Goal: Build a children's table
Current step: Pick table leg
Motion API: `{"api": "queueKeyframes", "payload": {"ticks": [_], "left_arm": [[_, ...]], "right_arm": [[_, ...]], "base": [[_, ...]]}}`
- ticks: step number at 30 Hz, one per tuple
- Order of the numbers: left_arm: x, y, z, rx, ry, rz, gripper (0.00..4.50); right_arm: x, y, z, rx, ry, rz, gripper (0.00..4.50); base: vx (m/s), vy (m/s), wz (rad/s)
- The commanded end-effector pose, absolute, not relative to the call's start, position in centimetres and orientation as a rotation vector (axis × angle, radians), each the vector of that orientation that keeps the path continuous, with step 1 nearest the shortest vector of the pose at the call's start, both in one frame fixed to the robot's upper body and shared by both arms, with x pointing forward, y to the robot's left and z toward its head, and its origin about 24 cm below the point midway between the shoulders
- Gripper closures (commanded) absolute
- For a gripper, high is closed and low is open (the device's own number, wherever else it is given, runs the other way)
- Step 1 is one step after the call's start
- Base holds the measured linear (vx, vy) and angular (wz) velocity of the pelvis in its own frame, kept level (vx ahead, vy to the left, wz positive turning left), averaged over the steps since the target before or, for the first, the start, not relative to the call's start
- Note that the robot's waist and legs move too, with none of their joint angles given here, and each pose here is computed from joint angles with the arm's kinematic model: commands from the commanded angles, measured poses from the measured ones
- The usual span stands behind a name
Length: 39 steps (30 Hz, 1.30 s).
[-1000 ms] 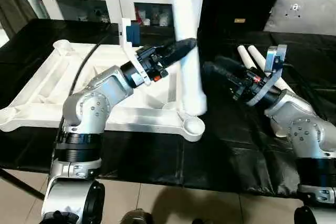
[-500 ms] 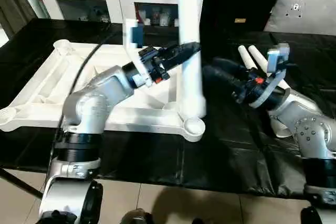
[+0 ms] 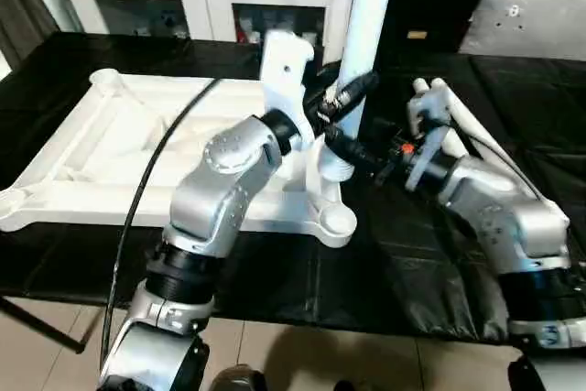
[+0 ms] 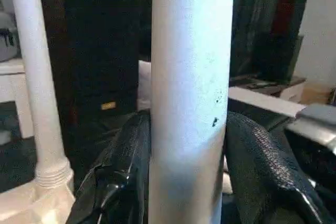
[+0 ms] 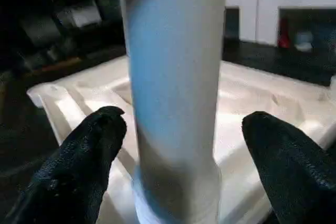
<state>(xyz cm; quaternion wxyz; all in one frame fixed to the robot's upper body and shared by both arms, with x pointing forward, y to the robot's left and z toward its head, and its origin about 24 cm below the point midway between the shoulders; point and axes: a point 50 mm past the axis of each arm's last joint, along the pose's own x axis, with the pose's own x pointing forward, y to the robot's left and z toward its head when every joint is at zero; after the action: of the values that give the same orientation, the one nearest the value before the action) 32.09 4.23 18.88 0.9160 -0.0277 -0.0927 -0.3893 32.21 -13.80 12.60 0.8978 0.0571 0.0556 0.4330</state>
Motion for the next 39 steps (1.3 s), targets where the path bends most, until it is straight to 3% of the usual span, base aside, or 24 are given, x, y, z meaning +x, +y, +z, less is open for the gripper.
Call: {"api": "queueKeyframes", "payload": {"ticks": [1,9,30,39], "left_arm": [[31.6,3.8,19.3,-0.004,-0.226,-0.821,2.66],[31.0,3.3,18.9,0.034,-0.226,-0.862,2.66],[30.0,2.8,18.9,0.006,-0.216,-0.942,2.66],[30.1,2.8,18.9,0.008,-0.217,-0.937,2.66]], "right_arm": [[32.4,-13.4,13.0,0.093,0.099,0.901,0.47],[32.7,-13.3,12.7,0.084,0.096,0.879,0.47],[32.6,-12.9,12.3,0.082,0.103,0.911,2.46],[32.5,-12.7,12.0,0.078,0.118,0.923,2.55]], "base": [[0.0,0.0,0.0],[0.0,0.0,0.0],[0.0,0.0,0.0],[0.0,0.0,0.0]]}}
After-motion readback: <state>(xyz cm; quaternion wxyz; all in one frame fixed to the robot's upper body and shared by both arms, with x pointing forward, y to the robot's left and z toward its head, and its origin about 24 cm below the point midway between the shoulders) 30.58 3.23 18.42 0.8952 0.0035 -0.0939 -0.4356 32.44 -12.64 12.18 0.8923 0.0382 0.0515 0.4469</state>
